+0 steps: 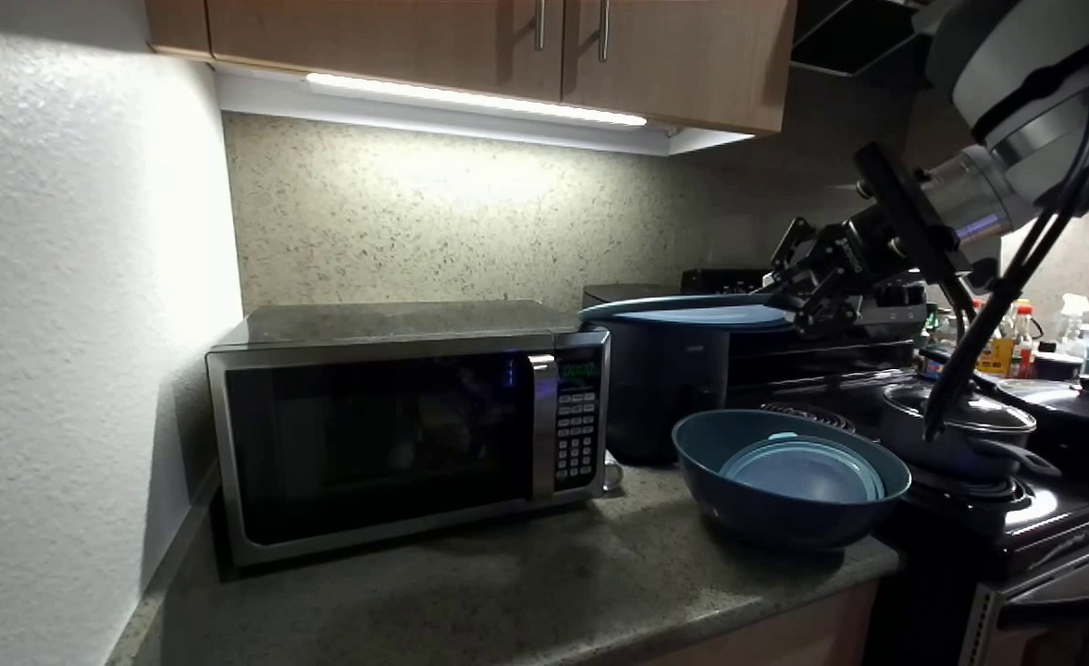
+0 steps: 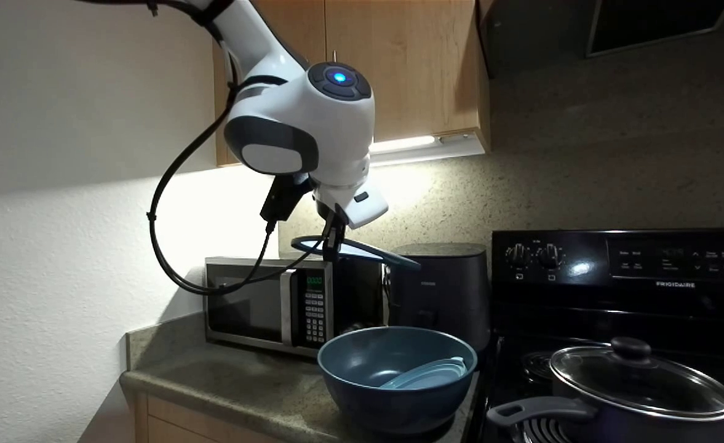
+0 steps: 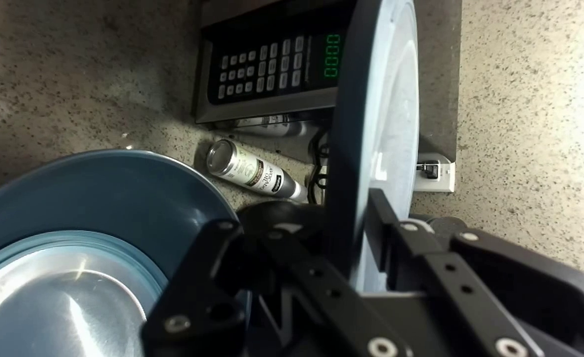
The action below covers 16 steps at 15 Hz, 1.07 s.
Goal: Pick up the lid from the microwave and put it on the bowl
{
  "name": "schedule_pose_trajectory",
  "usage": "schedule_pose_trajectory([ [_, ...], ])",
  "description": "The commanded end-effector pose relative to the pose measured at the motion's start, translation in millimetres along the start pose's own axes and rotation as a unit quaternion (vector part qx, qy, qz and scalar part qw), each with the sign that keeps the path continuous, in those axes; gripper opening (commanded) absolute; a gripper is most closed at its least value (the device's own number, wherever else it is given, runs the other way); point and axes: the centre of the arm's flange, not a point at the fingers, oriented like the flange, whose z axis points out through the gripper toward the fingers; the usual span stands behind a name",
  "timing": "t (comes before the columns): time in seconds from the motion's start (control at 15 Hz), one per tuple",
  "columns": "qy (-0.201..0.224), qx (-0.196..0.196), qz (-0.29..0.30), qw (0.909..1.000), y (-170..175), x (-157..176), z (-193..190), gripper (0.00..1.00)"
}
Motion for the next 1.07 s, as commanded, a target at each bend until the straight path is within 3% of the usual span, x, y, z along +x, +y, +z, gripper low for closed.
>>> schedule_pose_trajectory([
  [0.0,-0.018,0.002,0.004,0.9998,3,22,-19,0.03],
  [0.13,-0.037,-0.013,0.022,0.9990,12,49,-43,0.03],
  [0.4,-0.024,-0.041,0.073,0.9962,44,111,-96,0.03],
  [0.47,-0.022,-0.033,0.049,0.9980,40,98,-73,0.11],
  [0.73,-0.017,-0.036,0.065,0.9971,52,116,-92,0.11],
  [0.8,-0.019,-0.037,0.064,0.9971,51,114,-90,0.03],
  [1.0,-0.013,-0.010,-0.002,0.9999,19,133,-94,0.03],
])
